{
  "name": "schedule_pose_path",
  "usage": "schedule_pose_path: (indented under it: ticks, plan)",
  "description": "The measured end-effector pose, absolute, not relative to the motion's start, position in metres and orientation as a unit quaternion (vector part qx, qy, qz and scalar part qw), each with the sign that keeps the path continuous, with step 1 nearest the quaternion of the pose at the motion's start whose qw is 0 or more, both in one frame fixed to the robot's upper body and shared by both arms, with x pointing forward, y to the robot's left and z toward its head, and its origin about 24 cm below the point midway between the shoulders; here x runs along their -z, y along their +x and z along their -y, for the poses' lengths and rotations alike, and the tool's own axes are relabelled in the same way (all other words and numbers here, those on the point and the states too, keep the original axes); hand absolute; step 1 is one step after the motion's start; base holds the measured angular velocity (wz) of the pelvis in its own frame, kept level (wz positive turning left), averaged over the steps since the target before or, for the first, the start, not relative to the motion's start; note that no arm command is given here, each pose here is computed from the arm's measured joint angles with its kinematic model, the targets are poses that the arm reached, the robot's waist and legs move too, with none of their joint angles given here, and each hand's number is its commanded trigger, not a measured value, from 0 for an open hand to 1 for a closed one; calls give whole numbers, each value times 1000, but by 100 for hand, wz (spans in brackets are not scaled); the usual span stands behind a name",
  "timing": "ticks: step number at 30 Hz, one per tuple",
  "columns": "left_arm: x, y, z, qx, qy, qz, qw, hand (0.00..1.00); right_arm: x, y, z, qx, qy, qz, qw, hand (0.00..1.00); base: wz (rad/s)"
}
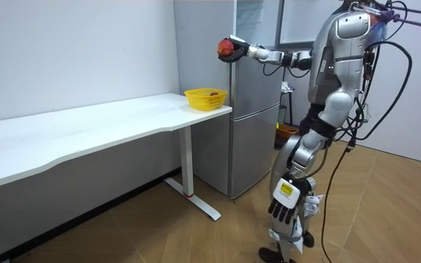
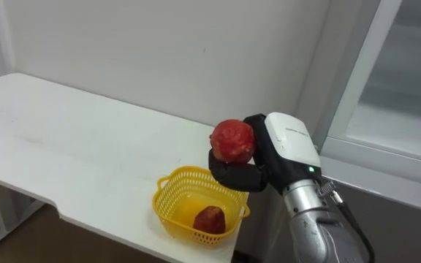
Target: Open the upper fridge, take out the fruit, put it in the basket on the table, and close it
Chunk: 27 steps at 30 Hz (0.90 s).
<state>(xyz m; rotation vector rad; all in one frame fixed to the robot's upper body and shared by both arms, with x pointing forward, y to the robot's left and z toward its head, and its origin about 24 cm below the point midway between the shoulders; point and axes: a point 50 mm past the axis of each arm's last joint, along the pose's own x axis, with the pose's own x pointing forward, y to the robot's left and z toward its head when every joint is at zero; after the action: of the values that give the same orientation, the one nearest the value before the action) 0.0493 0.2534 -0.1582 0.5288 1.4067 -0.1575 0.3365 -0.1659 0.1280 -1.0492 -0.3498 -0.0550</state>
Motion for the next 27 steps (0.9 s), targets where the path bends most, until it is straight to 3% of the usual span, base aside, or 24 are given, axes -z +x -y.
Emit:
schedule_pose_path:
  ticks: [10,11,12,13,14,18,27]
  plan:
    - [158,49,-253,75,237,-641,727,0,-124,342,170,28,-511,151,845,100,3]
    - [158,49,-253,75,237,-640,727,0,-124,342,170,28,-513,152,845,91,0]
    - [158,49,-253,76,238,-640,727,0,-121,343,171,27,-517,146,843,72,4]
    - [158,50,-253,78,240,-639,726,0,-118,345,171,22,-519,137,843,22,5]
    - [158,50,-252,79,241,-639,726,0,-114,346,171,16,-523,126,843,0,6]
    - [158,54,-251,83,245,-634,729,0,-82,346,172,-31,-538,46,841,0,1]
    - [157,57,-254,83,248,-629,732,0,-79,347,172,-41,-529,31,847,0,5]
